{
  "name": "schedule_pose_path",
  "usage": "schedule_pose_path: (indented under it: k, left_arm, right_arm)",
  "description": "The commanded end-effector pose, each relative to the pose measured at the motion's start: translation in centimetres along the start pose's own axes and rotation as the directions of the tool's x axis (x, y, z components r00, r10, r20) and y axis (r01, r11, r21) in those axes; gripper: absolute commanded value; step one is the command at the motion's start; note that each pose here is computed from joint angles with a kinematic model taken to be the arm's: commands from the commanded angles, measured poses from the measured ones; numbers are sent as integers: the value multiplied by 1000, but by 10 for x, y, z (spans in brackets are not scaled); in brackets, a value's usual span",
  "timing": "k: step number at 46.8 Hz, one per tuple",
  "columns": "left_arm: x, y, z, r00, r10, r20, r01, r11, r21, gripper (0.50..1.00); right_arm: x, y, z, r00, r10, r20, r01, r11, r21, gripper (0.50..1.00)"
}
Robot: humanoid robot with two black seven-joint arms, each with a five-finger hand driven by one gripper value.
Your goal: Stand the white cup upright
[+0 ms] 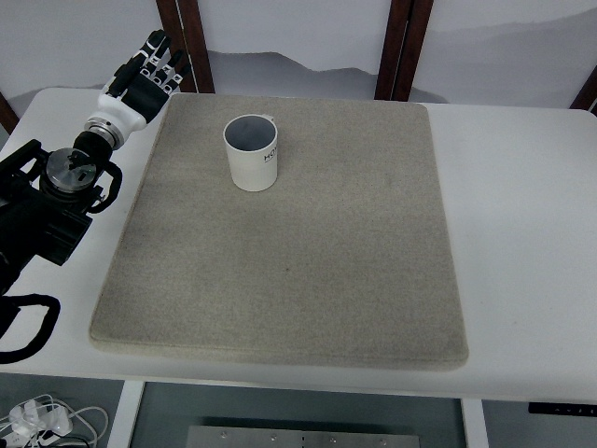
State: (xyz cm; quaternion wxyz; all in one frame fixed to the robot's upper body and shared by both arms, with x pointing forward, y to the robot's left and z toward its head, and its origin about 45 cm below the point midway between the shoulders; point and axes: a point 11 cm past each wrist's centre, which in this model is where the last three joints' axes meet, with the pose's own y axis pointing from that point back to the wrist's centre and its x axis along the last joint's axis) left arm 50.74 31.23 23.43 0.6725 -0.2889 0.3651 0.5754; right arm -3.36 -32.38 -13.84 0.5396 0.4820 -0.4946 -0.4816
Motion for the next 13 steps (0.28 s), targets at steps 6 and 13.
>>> schedule_pose_path:
  k: [6,13]
  left_arm:
    - [-3,-4,-13,1000,19,-17,-19,1000,7,1000]
    - [-6,-6,-14,1000,13,-19,-13,1000,4,1000]
  right_arm:
    - [0,0,0,1000,0,3,0,1000,6,952]
    - [-1,0,-1,1000,-3,3,3,1000,6,952]
